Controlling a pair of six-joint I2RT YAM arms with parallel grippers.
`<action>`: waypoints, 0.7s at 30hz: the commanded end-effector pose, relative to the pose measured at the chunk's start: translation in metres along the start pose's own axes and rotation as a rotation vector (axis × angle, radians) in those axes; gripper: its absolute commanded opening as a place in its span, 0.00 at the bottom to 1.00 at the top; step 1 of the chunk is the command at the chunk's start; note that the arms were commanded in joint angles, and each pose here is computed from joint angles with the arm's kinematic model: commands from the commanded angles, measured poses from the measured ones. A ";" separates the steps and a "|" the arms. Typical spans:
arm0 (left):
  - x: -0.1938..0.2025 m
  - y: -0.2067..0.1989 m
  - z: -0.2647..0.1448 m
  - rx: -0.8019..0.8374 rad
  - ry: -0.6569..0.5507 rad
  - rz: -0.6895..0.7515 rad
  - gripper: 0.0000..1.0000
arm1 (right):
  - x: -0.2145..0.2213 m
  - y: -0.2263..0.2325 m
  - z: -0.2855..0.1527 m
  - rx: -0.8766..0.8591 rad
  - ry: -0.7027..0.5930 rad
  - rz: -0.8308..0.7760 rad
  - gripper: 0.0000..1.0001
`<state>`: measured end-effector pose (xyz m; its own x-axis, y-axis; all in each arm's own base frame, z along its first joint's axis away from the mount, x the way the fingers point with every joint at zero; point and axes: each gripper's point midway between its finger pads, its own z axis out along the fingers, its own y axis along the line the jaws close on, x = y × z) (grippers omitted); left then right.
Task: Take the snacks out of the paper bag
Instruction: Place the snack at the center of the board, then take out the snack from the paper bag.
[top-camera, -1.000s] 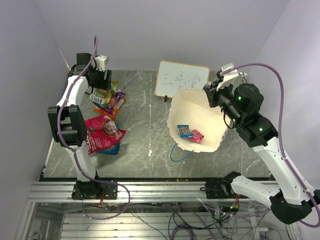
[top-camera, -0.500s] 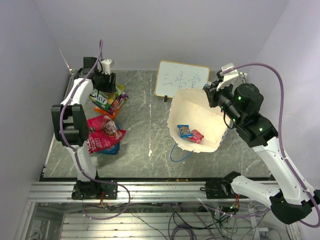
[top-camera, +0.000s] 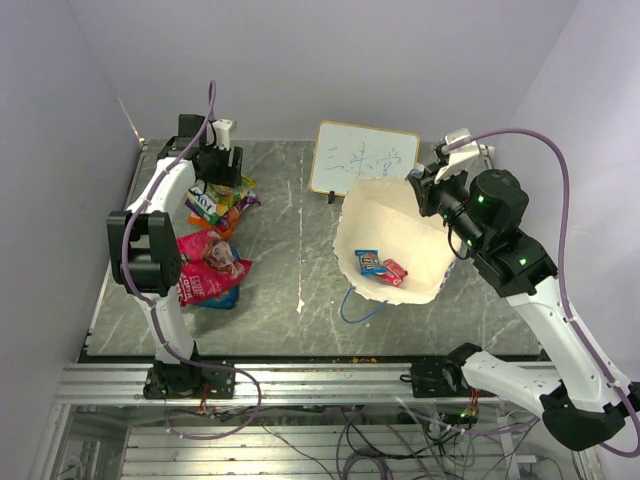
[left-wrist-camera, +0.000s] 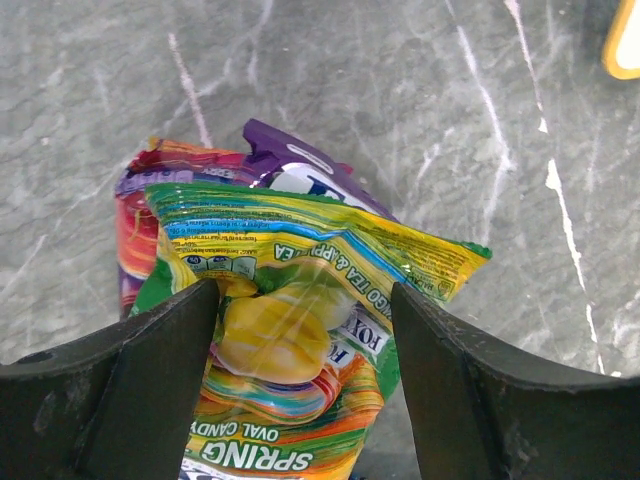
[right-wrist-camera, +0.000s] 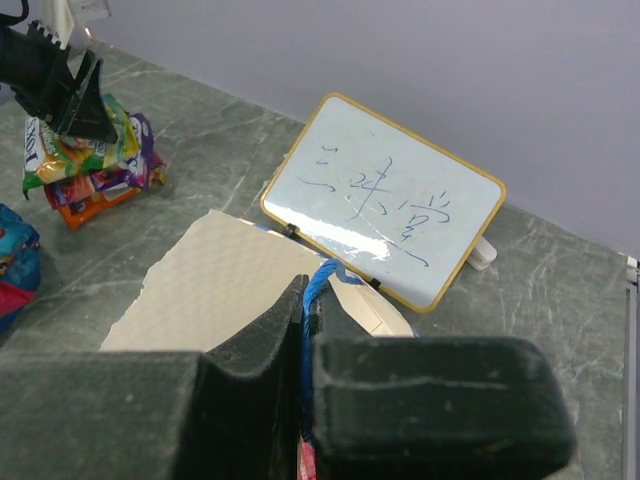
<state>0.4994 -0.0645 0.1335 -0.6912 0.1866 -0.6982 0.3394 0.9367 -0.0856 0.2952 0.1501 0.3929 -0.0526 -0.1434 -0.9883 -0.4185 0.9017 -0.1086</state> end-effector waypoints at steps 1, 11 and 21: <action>-0.018 0.020 -0.021 -0.118 -0.027 -0.012 0.81 | -0.008 -0.002 -0.003 0.011 -0.037 0.012 0.00; -0.062 0.025 -0.059 -0.191 -0.162 -0.026 0.85 | -0.010 -0.003 -0.004 0.015 -0.043 0.013 0.00; -0.094 -0.015 -0.088 -0.109 -0.290 -0.105 0.84 | -0.014 -0.002 -0.003 0.006 -0.051 0.009 0.00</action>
<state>0.5079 -0.0425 0.2246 -0.5782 0.0793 -0.8120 0.1715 0.9848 -0.0259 0.2946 0.1500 0.3951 -0.0463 -0.1382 -0.9893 -0.4187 0.9019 -0.1064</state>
